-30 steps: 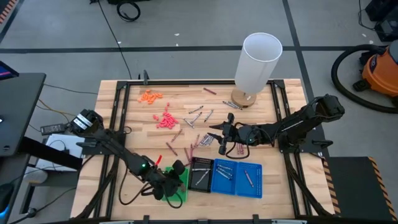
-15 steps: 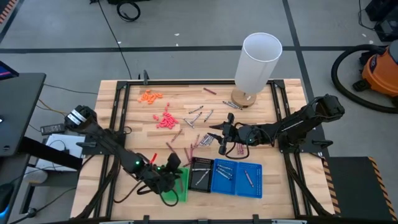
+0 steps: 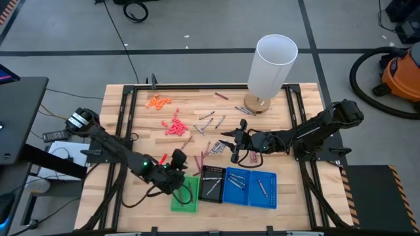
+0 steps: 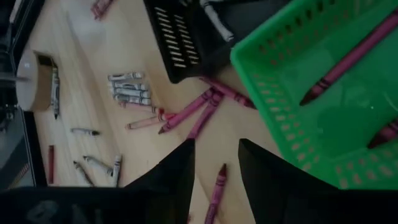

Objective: Sort crayons
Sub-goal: Put the red crayon into the green bin

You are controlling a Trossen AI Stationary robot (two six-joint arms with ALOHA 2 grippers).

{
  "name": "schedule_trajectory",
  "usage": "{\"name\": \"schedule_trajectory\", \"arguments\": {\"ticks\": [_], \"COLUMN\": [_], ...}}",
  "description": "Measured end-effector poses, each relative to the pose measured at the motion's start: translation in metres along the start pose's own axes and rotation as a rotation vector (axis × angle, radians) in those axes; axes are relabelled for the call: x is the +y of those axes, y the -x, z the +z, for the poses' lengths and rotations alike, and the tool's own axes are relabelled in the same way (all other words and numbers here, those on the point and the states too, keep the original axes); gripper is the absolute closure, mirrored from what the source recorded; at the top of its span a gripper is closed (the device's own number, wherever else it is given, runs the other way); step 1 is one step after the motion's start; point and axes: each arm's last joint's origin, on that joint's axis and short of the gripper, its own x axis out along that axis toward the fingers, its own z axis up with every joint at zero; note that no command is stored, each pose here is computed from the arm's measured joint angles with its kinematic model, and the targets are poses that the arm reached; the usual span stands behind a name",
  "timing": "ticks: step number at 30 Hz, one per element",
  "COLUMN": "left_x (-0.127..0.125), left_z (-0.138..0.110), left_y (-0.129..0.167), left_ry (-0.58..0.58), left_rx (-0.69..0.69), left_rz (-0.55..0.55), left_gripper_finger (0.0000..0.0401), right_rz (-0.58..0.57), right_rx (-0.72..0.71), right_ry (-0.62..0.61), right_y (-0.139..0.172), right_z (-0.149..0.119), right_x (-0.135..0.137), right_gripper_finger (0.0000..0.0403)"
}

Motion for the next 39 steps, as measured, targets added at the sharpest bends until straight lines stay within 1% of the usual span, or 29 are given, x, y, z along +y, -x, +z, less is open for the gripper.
{"name": "schedule_trajectory", "arguments": {"ticks": [6,17,19,22,26,29,33,36,39], "left_x": [0.005,0.019,0.019,0.014,0.011,0.014,0.019,0.023,0.03], "left_z": [-0.008,-0.02,-0.025,-0.041,-0.054,-0.057,-0.065,-0.075,-0.078], "left_y": [-0.004,-0.014,-0.019,-0.025,-0.034,-0.039,-0.046,-0.051,-0.055], "left_ry": [0.014,0.055,0.067,0.07,0.069,0.07,0.097,0.11,0.119], "left_rx": [0.071,0.145,0.153,0.178,0.171,0.14,0.112,0.135,0.125], "left_rz": [-0.006,-0.087,-0.097,-0.112,-0.105,-0.093,-0.144,-0.161,-0.191], "left_gripper_finger": [0.0267,0.0267,0.0267,0.0267,0.0267,0.0267,0.0267,0.0267,0.0267], "right_rz": [0.007,0.023,0.025,0.027,0.028,0.028,0.028,0.028,0.028], "right_rx": [0.0,0.0,0.0,0.0,-0.003,-0.007,-0.008,-0.004,-0.004], "right_ry": [0.0,-0.003,-0.003,-0.003,-0.005,-0.006,-0.006,-0.002,-0.001], "right_y": [0.0,0.0,0.0,0.0,0.0,0.0,0.0,0.0,0.0], "right_z": [0.0,0.0,0.0,0.0,0.0,0.001,0.001,0.0,0.0], "right_x": [0.0,0.001,0.001,0.001,0.001,0.001,0.001,0.001,0.001], "right_gripper_finger": [0.0256,0.0256,0.0256,0.0256,0.0256,0.0256,0.0256,0.0256,0.0256]}}
